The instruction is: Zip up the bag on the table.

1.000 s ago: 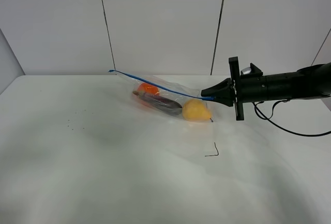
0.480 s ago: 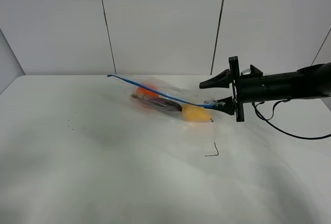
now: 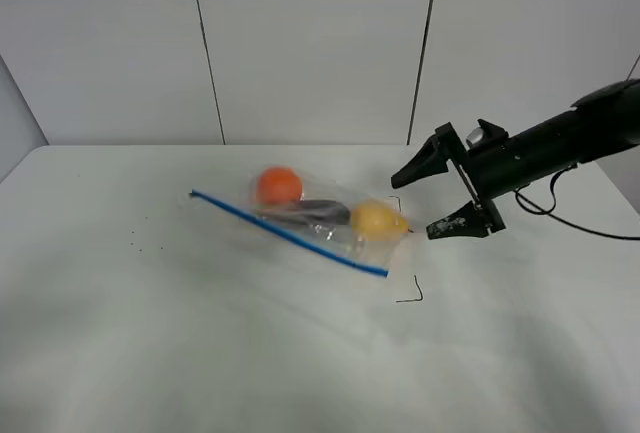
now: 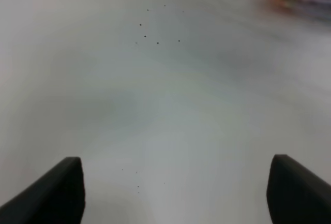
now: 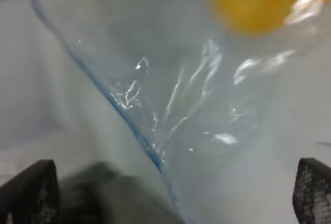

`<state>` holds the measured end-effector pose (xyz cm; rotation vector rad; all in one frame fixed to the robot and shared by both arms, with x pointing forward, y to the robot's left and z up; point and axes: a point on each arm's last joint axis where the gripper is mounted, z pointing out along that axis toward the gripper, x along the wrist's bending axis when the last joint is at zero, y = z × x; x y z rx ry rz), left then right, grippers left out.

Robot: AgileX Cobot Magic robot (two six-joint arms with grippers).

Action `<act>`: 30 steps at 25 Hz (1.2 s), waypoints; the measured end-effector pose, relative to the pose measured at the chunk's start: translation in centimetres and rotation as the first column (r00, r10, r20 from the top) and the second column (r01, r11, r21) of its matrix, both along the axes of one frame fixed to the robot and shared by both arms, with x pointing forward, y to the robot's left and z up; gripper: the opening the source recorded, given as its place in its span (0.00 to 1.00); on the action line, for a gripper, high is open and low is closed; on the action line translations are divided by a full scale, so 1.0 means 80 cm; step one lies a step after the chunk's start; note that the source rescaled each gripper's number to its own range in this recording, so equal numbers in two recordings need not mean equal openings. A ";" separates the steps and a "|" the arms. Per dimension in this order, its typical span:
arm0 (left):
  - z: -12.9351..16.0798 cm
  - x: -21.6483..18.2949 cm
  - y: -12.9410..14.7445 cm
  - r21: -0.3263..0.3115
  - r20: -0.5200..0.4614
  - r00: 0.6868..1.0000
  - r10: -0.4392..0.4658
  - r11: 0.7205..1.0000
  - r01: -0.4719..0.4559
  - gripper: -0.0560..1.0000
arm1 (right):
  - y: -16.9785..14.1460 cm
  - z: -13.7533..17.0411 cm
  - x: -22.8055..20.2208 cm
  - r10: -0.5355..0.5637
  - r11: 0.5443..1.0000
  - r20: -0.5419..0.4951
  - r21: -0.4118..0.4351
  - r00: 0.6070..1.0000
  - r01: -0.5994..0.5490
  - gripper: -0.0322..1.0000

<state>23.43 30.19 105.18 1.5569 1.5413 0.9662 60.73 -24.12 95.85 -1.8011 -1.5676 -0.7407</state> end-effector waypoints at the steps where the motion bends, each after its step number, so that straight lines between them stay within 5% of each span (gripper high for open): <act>1: 0.000 0.000 0.000 0.000 0.000 1.000 0.000 1.000 0.000 0.98 | -0.005 0.006 0.006 0.030 0.996 0.016 -0.082 0.999 -0.029 1.00; 6: 0.000 0.000 0.000 0.000 0.000 1.000 0.000 1.000 0.000 0.98 | -0.025 0.034 0.032 0.120 0.876 0.079 -0.477 0.990 -0.068 1.00; 12: 0.000 0.000 0.000 -0.001 0.000 1.000 0.001 1.000 -0.001 0.98 | -0.047 0.055 0.045 0.171 0.732 0.113 -0.679 0.979 -0.050 1.00; 30: 0.000 0.000 0.000 -0.002 0.000 1.000 0.002 1.000 -0.002 0.98 | -0.059 0.084 0.016 0.140 0.717 0.120 -0.697 0.983 -0.017 1.00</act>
